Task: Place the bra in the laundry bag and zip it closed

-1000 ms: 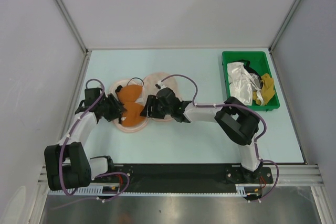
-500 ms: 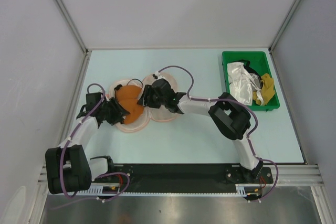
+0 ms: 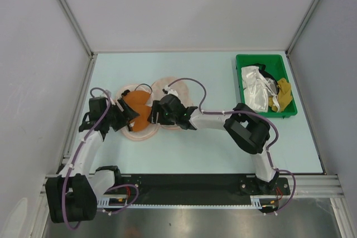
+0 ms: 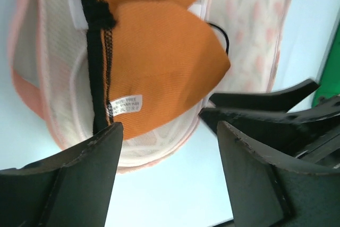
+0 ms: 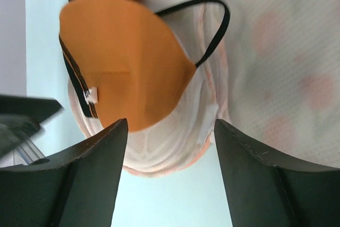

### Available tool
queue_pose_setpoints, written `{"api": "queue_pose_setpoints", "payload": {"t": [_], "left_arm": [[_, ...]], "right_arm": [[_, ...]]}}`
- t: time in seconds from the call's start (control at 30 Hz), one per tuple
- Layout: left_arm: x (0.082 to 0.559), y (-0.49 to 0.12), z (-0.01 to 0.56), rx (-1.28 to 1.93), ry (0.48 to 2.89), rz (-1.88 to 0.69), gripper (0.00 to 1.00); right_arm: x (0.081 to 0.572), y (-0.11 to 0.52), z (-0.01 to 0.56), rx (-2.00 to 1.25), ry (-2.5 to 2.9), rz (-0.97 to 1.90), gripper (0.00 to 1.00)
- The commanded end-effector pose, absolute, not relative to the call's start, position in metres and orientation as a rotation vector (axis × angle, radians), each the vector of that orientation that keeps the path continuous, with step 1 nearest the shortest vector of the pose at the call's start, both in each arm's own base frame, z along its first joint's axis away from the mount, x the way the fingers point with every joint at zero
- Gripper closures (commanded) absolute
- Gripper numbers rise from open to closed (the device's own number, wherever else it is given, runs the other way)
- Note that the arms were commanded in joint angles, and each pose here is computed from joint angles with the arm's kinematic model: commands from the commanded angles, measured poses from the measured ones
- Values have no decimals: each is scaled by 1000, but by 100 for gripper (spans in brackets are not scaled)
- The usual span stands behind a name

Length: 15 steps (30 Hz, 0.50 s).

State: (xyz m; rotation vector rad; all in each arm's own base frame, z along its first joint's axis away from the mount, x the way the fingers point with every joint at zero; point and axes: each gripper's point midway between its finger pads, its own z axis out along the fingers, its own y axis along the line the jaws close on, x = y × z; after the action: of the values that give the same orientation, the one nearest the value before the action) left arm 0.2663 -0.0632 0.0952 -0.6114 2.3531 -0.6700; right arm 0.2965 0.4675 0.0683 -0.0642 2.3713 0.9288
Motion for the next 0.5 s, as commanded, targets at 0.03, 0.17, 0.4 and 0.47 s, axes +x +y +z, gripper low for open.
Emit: {"api": "queue_pose_setpoints", "payload": {"t": [0.03,0.17,0.4,0.47], "left_arm": [[280,-38,132,-531,2240,-475,23],[282,-19,147,-535,2183,-347,23],[284,-11,158,-533,2147,-302,21],[285,-11,161,-535,2138,-299,21]], "right_arm": [[303,471,91,-25,2288,1013,29],[310,473,91,-25,2265,1019,40],[325,477,89,-54,2247,1042,53],[324,482,90,-78,2245,1090,53]]}}
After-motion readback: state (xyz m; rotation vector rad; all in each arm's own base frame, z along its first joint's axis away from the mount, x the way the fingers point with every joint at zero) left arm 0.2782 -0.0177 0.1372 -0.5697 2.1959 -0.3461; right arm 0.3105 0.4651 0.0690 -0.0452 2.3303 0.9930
